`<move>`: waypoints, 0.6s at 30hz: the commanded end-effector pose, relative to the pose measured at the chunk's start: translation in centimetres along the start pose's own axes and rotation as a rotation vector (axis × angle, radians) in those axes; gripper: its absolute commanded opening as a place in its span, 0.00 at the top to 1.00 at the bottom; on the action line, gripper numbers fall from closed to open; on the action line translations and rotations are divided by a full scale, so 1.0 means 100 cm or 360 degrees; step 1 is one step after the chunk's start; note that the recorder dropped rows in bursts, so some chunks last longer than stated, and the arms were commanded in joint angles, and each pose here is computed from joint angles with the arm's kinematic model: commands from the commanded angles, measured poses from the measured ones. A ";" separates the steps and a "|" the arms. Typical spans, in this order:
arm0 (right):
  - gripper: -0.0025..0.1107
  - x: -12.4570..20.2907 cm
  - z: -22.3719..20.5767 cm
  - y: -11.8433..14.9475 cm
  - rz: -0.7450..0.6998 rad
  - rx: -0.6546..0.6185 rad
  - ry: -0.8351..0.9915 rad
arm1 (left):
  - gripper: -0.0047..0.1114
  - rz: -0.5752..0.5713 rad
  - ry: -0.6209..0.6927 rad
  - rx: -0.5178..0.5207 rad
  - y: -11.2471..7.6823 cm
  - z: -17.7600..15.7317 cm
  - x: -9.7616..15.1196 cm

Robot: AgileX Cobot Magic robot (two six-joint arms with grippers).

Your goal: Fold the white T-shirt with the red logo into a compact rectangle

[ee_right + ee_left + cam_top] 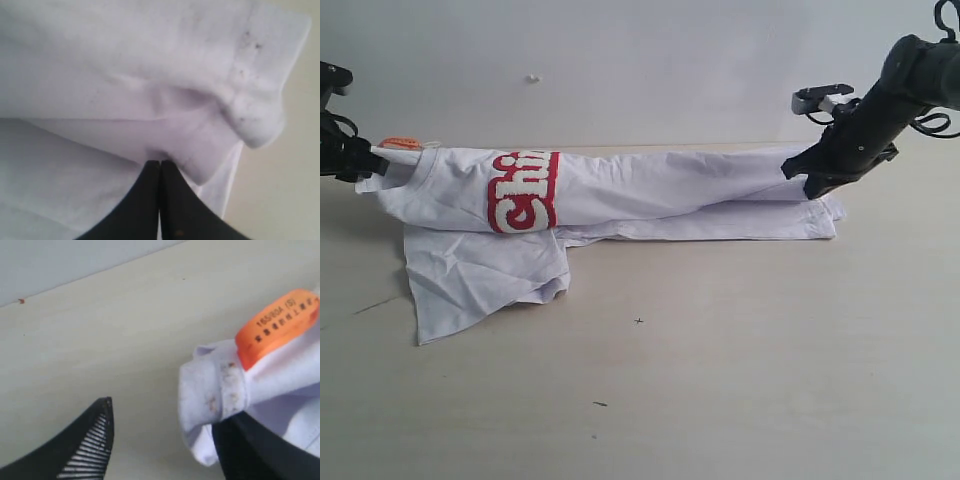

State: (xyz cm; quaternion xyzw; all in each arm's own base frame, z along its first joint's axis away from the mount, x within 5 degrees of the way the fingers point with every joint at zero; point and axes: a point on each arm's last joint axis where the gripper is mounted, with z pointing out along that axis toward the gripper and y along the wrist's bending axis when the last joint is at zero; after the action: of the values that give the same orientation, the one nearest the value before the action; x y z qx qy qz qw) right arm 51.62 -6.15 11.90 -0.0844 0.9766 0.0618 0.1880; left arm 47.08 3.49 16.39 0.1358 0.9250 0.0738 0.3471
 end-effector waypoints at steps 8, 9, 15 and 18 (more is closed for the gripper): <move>0.98 0.011 0.032 -0.009 0.0053 0.0161 0.0071 | 0.47 -0.0005 -0.0019 0.0003 -0.001 -0.004 -0.005; 0.98 0.011 0.032 -0.009 0.0060 0.0159 0.0062 | 0.47 -0.0005 -0.0016 0.0004 -0.001 -0.004 -0.004; 0.98 0.015 0.033 -0.005 0.0095 0.0091 0.0130 | 0.47 -0.0005 -0.0005 0.0009 -0.001 -0.004 -0.004; 0.98 0.019 0.030 -0.002 0.0050 0.0056 0.0214 | 0.55 -0.0004 0.0041 0.0028 -0.002 -0.008 -0.003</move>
State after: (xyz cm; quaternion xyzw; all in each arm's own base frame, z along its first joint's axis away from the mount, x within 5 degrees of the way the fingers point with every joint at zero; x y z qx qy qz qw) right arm 52.01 -6.47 10.00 -0.0526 0.9815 0.0306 0.1816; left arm 46.93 3.47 16.28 0.1371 0.9291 0.0712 0.3359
